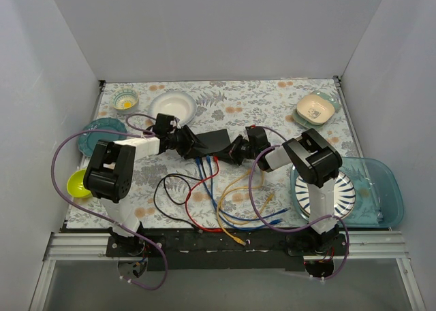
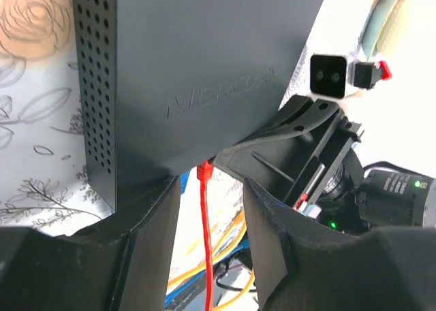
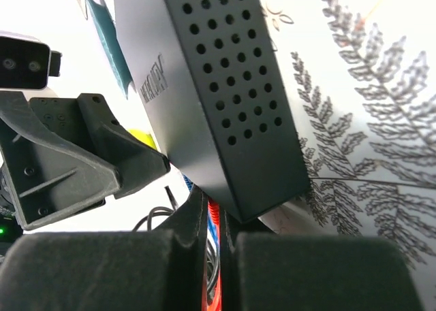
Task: Pull the plug from the switch port
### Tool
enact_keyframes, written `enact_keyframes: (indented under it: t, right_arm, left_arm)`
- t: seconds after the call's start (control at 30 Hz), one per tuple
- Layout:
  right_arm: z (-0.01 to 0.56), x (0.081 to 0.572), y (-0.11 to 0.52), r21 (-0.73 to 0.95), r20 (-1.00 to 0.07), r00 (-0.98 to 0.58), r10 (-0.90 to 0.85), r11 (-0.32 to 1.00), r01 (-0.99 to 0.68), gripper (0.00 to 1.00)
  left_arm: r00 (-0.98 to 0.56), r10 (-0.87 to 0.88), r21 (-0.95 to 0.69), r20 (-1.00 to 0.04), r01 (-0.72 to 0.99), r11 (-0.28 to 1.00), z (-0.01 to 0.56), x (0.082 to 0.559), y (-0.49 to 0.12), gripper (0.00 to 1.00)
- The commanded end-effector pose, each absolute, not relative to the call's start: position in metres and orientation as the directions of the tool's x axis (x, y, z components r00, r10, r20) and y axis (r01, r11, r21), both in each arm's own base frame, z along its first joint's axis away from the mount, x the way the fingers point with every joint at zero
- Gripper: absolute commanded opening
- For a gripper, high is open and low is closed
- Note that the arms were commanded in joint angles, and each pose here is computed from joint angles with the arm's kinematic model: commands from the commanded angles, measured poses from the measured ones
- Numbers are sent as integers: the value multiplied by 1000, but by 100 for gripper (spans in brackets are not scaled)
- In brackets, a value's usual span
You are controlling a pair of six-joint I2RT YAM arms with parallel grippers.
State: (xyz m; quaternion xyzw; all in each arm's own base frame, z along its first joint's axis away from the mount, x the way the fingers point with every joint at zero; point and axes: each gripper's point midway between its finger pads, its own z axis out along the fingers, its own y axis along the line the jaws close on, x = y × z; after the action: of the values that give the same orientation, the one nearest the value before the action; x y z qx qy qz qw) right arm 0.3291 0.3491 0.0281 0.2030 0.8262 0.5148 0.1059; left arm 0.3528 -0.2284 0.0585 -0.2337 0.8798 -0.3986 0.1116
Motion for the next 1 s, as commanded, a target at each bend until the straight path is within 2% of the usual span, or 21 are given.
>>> enact_keyframes:
  t: [0.0,0.07,0.3,0.57,0.87,0.97]
  right_arm:
    - [15,320,343,871,-1,-909,417,446,204,1]
    - [11,317,341,862,-41,-922,384,480,162,1]
    - [1,304,339,844,-64,-953,298,526,107,1]
    - [-3,276,329,829,-64,-973,223,554,72,1]
    - [2,263,327,848,-47,-986,158,529,44,1]
    - [3,268,309,815,-83,-974,209,576,54,1]
  left_arm:
    - [-870,-491,-752,35,-347,561,54,334,-227,43]
    - [-881,-469,-773,60,-338,537,56,331,-233,43]
    - [-890,-443,-751,110,-366,549,35,331,-244,43]
    - [-873,-478,-719,96,-393,574,26,338,-239,42]
    - [-866,-493,-708,87,-401,581,23,341,-237,42]
    - [-862,-500,-709,80,-402,580,27,343,-233,42]
